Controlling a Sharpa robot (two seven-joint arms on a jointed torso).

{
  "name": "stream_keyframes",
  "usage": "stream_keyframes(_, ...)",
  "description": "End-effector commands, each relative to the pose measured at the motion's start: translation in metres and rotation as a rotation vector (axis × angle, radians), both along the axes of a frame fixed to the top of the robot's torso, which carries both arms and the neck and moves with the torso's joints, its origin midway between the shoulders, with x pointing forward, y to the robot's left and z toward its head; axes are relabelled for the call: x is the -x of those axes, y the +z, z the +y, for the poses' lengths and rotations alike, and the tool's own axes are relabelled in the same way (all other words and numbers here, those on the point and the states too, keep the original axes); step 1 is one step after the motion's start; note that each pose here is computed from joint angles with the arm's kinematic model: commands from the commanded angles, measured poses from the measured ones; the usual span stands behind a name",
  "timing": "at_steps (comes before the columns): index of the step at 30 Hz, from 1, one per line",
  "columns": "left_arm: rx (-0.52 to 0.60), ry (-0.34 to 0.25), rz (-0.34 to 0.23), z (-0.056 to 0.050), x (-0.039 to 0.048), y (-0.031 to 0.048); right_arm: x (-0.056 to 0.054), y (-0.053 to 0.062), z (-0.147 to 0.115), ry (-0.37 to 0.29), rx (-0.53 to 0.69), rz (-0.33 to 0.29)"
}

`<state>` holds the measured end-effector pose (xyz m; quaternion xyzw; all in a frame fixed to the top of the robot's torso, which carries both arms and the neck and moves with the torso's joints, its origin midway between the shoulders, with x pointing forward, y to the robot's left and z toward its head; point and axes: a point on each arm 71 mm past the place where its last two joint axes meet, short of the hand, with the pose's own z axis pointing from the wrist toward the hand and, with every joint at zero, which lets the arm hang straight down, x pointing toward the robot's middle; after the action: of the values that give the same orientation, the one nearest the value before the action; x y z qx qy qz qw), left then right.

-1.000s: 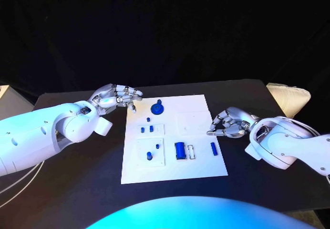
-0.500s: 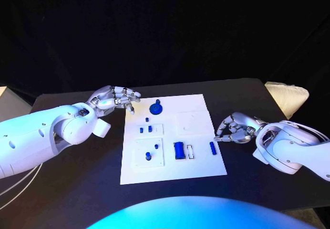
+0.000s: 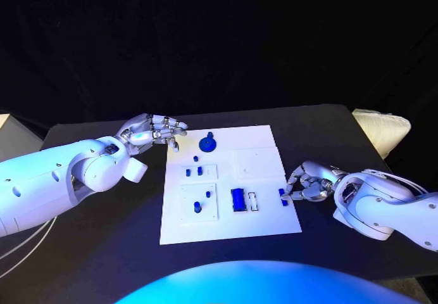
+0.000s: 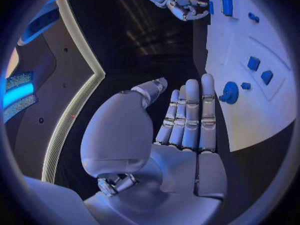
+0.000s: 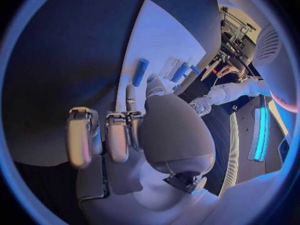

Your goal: Assemble the parts on the task board

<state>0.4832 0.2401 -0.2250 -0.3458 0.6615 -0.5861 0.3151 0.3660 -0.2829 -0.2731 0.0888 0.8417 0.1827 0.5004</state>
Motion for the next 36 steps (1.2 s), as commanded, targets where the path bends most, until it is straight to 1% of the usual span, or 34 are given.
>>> stream_keyframes(1, 0.016, -0.014, -0.001, -0.002, 0.0011, 0.0009, 0.001, -0.004, 0.001, 0.017, 0.048, 0.029)
stream_keyframes(6, 0.016, -0.013, -0.001, -0.001, 0.0012, 0.0009, 0.002, -0.007, 0.008, 0.029, 0.048, 0.036)
stream_keyframes(12, 0.017, -0.017, 0.000, -0.002, 0.0014, 0.0010, 0.001, -0.014, 0.016, 0.048, 0.063, 0.035)
stream_keyframes(23, 0.016, -0.016, 0.000, -0.001, 0.0015, 0.0010, 0.000, -0.028, 0.028, 0.106, 0.160, 0.021)
stream_keyframes(28, 0.017, -0.016, 0.000, -0.001, 0.0015, 0.0010, 0.001, -0.031, 0.035, 0.124, 0.185, 0.000)
stream_keyframes(36, 0.016, -0.016, 0.000, -0.001, 0.0016, 0.0010, 0.001, -0.032, 0.040, 0.131, 0.196, -0.020)
